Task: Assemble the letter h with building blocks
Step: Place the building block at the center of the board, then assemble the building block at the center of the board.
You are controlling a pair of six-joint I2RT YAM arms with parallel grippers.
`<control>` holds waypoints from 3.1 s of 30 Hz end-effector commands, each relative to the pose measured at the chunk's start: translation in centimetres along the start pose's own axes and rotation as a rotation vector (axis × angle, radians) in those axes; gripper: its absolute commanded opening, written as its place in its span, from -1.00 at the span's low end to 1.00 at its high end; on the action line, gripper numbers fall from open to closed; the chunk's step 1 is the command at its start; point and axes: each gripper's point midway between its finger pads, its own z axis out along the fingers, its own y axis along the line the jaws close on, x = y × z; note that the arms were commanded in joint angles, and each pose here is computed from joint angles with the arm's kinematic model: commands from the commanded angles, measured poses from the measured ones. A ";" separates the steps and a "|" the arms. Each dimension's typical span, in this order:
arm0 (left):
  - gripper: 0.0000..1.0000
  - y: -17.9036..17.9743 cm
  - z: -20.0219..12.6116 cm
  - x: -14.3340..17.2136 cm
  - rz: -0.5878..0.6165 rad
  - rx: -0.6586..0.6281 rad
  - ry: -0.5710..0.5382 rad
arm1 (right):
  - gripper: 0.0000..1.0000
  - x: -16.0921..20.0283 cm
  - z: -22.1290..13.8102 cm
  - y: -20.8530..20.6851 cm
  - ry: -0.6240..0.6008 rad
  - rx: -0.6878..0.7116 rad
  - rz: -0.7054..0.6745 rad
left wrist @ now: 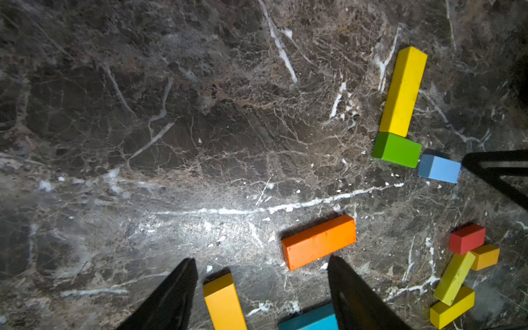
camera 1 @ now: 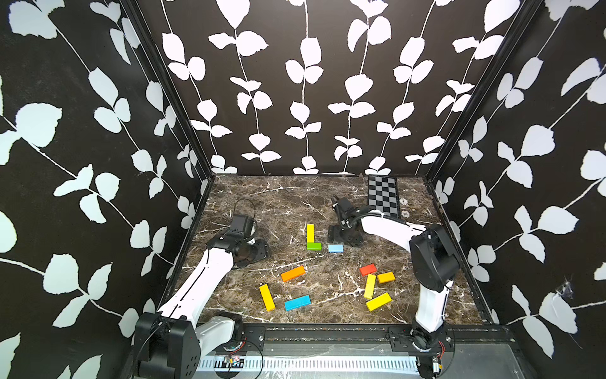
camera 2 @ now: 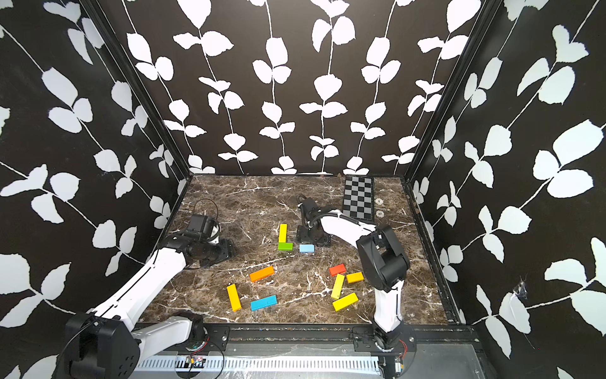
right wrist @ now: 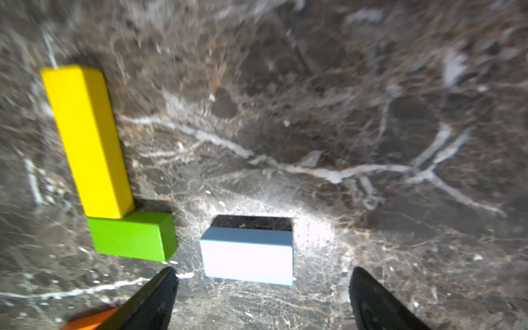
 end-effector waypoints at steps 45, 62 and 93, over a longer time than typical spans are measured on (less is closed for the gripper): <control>0.48 -0.6 0.2 0.5 0.077 0.019 0.008 | 0.73 2.6 2.9 3.5 0.064 -0.149 0.127; 0.47 -0.6 0.6 1.0 0.077 0.017 0.024 | 0.72 1.7 2.8 3.9 0.056 -0.130 0.110; 0.47 -0.2 0.8 1.5 0.074 0.001 0.037 | 0.65 1.3 3.4 3.9 0.069 -0.106 0.096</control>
